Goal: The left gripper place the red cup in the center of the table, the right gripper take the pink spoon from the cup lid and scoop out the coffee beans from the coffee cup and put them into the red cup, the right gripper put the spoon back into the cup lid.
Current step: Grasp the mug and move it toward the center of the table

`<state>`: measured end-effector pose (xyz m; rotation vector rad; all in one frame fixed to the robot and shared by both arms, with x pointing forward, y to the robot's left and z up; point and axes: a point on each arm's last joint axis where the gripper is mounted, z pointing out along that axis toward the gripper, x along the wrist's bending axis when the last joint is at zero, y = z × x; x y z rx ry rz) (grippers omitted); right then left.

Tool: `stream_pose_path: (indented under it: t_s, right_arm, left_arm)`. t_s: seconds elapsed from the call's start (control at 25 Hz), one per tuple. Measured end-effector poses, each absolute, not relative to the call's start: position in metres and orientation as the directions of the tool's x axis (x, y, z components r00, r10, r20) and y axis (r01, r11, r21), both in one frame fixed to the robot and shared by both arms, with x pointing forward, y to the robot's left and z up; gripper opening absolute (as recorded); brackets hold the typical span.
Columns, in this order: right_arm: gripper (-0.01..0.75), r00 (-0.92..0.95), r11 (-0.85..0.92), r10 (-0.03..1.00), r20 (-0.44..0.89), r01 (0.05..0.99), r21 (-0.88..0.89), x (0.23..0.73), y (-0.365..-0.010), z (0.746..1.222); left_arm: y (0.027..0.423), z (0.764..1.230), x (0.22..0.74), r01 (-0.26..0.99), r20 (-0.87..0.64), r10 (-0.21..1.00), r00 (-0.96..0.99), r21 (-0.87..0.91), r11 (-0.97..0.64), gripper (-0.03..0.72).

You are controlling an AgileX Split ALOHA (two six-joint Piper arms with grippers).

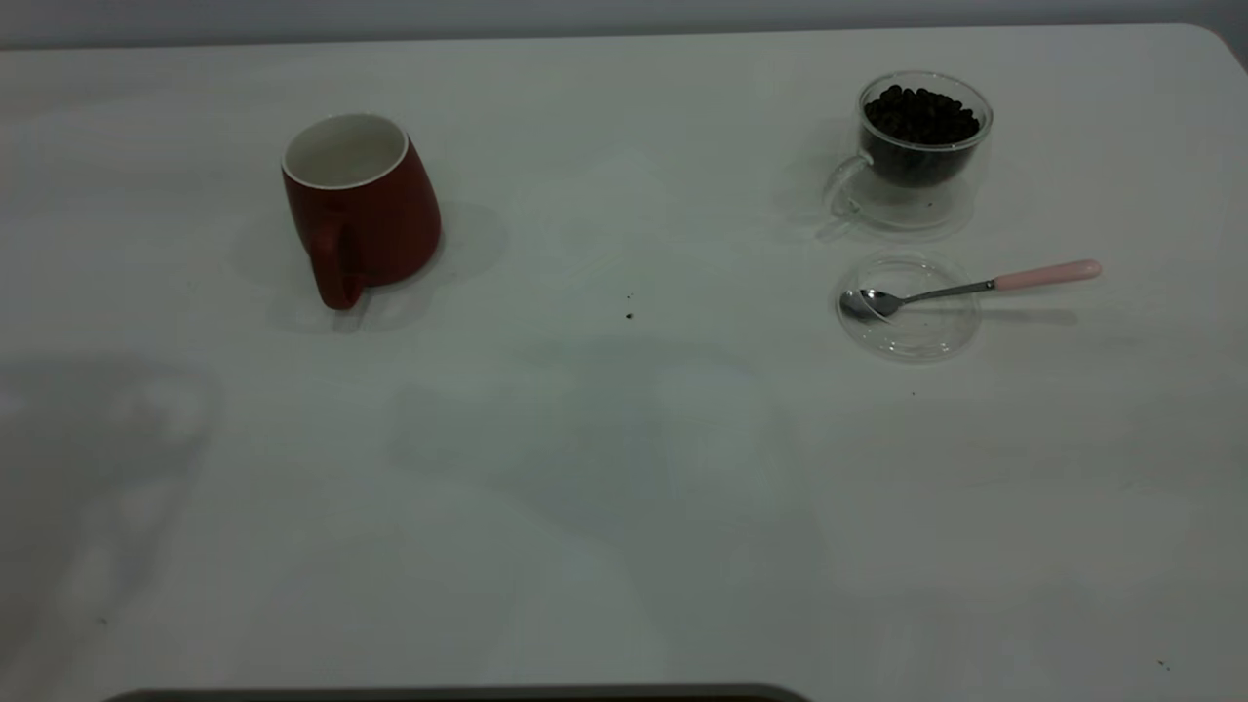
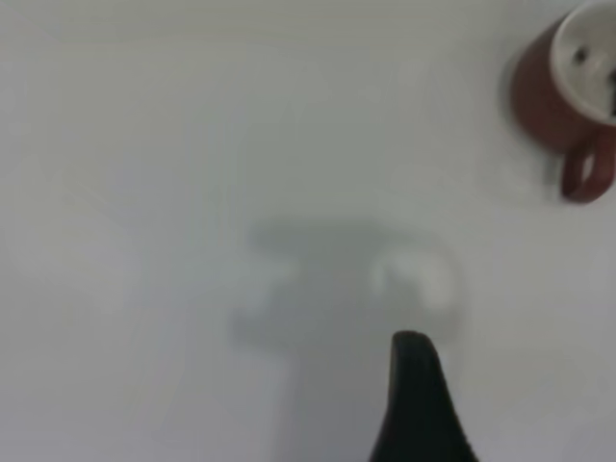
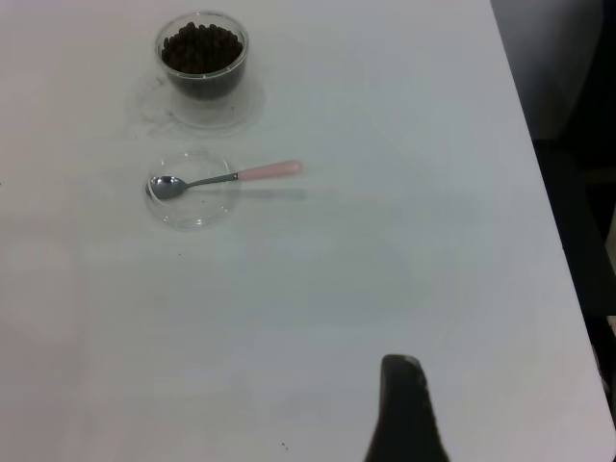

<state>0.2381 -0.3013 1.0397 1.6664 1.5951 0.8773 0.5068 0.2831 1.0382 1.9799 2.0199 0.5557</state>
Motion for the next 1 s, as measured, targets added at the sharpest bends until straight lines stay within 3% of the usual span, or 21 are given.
stream_pose_path:
  t_s: [0.4, 0.56, 0.68, 0.8, 0.92, 1.0]
  right_arm:
    - [0.587, 0.031, -0.037, 0.999, 0.024, 0.556, 0.831, 0.238, -0.301, 1.04]
    - [0.587, 0.031, -0.037, 0.999, 0.024, 0.556, 0.831, 0.238, -0.301, 1.04]
    - [0.587, 0.031, -0.037, 0.999, 0.024, 0.556, 0.831, 0.238, -0.301, 1.04]
    - [0.587, 0.031, -0.037, 0.999, 0.024, 0.556, 0.831, 0.238, -0.301, 1.04]
    - [0.587, 0.031, -0.037, 0.999, 0.024, 0.556, 0.831, 0.238, -0.301, 1.04]
    - [0.587, 0.031, -0.037, 0.999, 0.024, 0.556, 0.831, 0.238, -0.301, 1.04]
  left_arm:
    - [0.292, 0.948, 0.607, 0.973, 0.144, 0.988, 0.048, 0.215, -0.079, 0.569]
    - [0.301, 0.92, 0.644, 0.94, 0.234, 0.936, 0.263, 0.156, -0.303, 0.569]
    - [0.295, 0.906, 0.664, 0.803, 0.318, 0.794, 0.519, 0.138, -0.58, 0.569]
    - [0.278, 0.888, 0.677, 0.548, 0.39, 0.541, 0.745, 0.105, -0.83, 0.569]
    - [0.265, 0.868, 0.683, 0.35, 0.423, 0.341, 0.839, 0.059, -0.935, 0.569]
    - [0.264, 0.856, 0.683, 0.301, 0.413, 0.288, 0.864, 0.034, -0.953, 0.569]
